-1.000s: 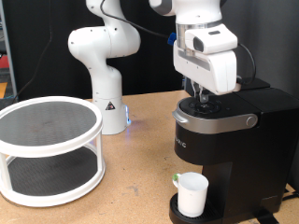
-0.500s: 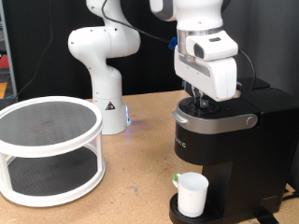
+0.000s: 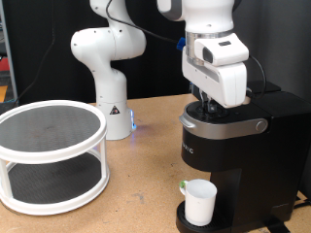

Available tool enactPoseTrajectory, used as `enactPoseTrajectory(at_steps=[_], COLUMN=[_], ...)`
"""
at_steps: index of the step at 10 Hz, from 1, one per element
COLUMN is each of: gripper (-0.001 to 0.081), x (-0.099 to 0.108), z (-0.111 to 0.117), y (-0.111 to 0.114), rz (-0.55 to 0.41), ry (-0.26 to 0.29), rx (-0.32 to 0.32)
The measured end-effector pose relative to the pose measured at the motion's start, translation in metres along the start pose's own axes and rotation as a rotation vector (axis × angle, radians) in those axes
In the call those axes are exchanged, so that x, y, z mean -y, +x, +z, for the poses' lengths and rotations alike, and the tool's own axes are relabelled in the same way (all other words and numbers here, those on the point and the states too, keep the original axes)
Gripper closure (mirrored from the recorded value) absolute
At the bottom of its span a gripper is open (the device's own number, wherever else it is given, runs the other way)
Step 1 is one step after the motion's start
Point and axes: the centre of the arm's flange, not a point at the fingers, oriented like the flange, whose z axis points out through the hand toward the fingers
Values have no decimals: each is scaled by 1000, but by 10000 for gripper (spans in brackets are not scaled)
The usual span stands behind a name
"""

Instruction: Make a cup of coffee with the keurig machine

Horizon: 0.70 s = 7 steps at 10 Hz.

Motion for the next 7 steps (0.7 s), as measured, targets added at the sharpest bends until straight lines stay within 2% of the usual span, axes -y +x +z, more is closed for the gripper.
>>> enactPoseTrajectory(at_steps=[4,7], gripper=[805,805], x=[-5,-7], z=[1,1], y=[5,7], rz=[13,19], ry=[60,62], rx=[71,74])
